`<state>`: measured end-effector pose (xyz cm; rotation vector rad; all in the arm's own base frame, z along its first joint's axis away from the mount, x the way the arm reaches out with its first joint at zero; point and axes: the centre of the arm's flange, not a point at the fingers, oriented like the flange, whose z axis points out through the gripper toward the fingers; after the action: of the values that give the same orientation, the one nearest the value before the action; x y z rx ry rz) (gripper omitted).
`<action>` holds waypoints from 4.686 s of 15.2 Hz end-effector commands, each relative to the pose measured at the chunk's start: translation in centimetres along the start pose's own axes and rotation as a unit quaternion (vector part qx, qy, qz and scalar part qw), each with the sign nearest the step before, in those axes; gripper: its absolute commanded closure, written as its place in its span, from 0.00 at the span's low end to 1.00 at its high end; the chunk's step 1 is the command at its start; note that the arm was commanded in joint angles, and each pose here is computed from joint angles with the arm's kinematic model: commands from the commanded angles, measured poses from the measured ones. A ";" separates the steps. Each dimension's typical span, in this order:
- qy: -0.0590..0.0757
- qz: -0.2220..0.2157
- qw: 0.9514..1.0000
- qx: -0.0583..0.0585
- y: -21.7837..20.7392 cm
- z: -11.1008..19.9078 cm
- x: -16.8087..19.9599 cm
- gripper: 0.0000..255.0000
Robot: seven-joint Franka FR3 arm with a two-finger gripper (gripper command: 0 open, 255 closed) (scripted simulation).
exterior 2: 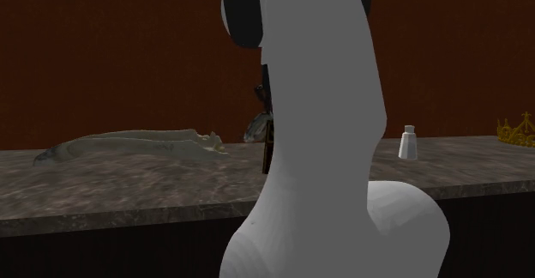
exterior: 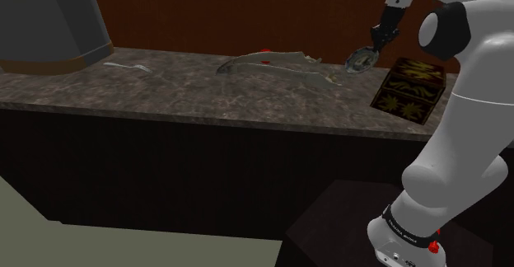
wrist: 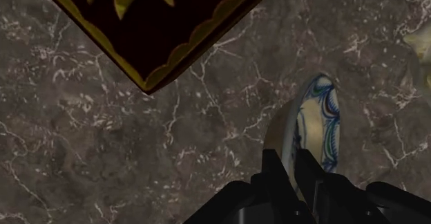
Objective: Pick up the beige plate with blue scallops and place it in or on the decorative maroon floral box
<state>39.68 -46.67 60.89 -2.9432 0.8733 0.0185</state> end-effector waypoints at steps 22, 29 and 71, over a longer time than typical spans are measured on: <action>0.000 0.000 1.000 0.000 1.8 -10.5 -4.9 1.00; 0.000 0.000 1.000 0.000 6.5 -11.5 -12.8 1.00; 0.000 0.000 1.000 0.000 10.6 -8.1 -18.5 0.00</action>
<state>18.35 -45.94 68.43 -2.9434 0.8737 0.0176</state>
